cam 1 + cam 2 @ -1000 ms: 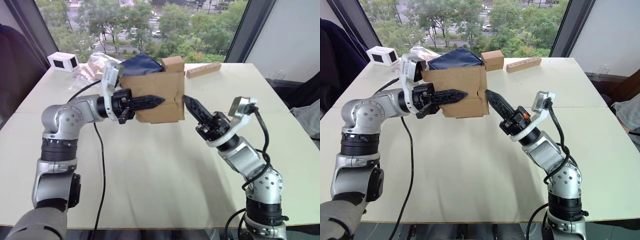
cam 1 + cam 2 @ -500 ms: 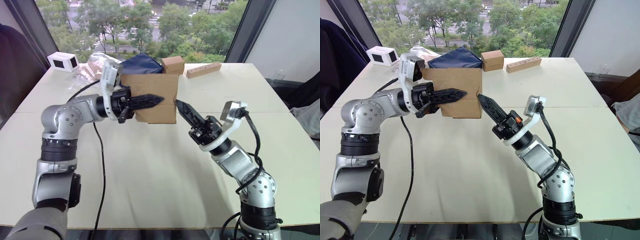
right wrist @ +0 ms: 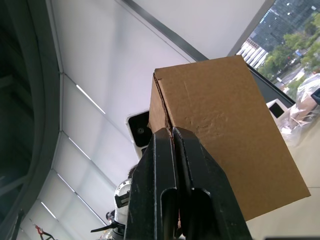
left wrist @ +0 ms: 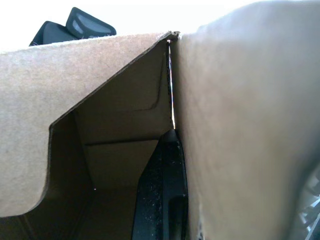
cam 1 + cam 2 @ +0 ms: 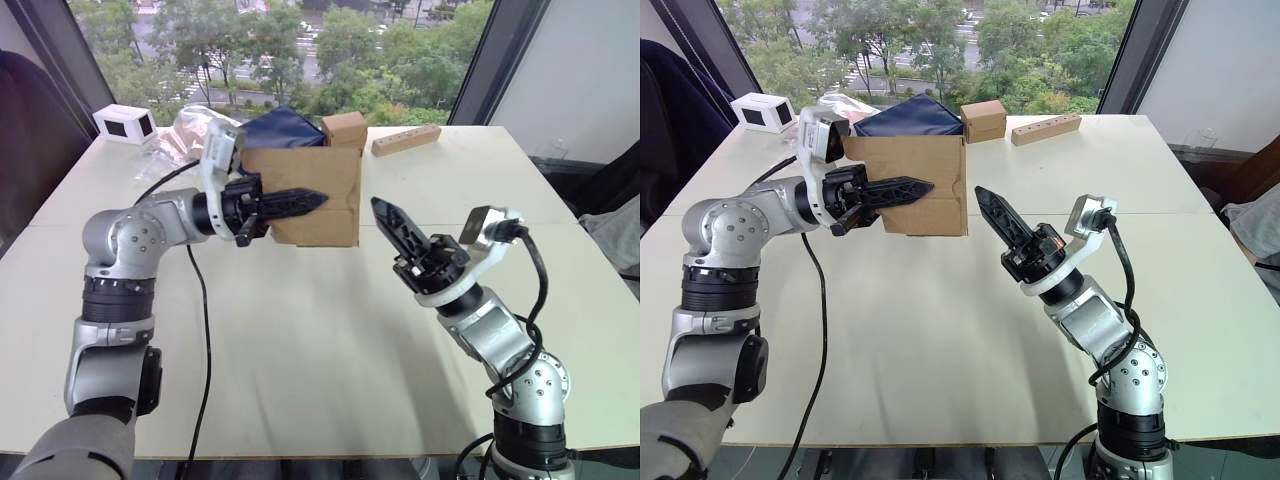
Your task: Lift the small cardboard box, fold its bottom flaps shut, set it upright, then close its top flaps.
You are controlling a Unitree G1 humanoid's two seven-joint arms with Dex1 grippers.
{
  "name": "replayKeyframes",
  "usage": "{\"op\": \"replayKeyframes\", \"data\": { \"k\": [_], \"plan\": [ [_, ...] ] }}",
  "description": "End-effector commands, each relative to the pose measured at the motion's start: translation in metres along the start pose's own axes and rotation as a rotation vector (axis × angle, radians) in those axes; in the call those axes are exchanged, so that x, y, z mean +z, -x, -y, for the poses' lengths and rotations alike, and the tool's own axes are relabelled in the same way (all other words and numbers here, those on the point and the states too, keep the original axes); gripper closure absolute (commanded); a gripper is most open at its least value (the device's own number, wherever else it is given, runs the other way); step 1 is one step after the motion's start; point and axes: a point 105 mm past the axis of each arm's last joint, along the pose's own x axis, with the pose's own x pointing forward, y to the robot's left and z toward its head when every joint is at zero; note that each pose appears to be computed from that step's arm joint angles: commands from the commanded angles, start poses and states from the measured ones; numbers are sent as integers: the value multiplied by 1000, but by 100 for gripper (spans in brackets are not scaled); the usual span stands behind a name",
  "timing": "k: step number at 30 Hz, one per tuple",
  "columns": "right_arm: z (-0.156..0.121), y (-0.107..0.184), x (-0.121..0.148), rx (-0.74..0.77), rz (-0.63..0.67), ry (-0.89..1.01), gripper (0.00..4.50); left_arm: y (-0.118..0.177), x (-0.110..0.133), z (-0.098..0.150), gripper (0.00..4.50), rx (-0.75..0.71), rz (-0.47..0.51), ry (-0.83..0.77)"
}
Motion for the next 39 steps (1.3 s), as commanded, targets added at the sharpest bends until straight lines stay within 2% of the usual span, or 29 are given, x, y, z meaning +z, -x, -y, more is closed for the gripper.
{"op": "replayKeyframes", "data": {
  "k": [1, 7, 18, 22, 25, 31, 34, 36, 39],
  "plan": [
    [-6, 0, 4, 13, 12, 34, 442, -1, 13, 8, 450, -30, 21, -53],
    [-1, -3, -14, -11, -104, 103, 442, -3, 12, 8, 450, -36, 17, -52],
    [-3, -12, -37, 14, -187, 122, 442, -12, -4, 4, 450, -27, -44, -52],
    [0, -7, -31, -15, -170, 143, 442, -8, -2, 3, 450, -24, -58, -53],
    [0, 10, -13, -50, -142, 173, 442, -6, 0, 0, 450, -1, -115, -72],
    [2, 37, 3, -124, -183, 245, 442, -7, -5, -1, 450, 9, -352, -228],
    [7, 50, 9, -179, -244, 319, 442, -6, -12, 4, 450, -55, -551, -243],
    [9, 63, 10, -220, -331, 386, 442, -8, -21, 3, 450, -87, -716, -269],
    [13, 86, -1, -291, -556, 501, 442, -12, -40, -11, 450, -82, -955, -367]
  ]
}}
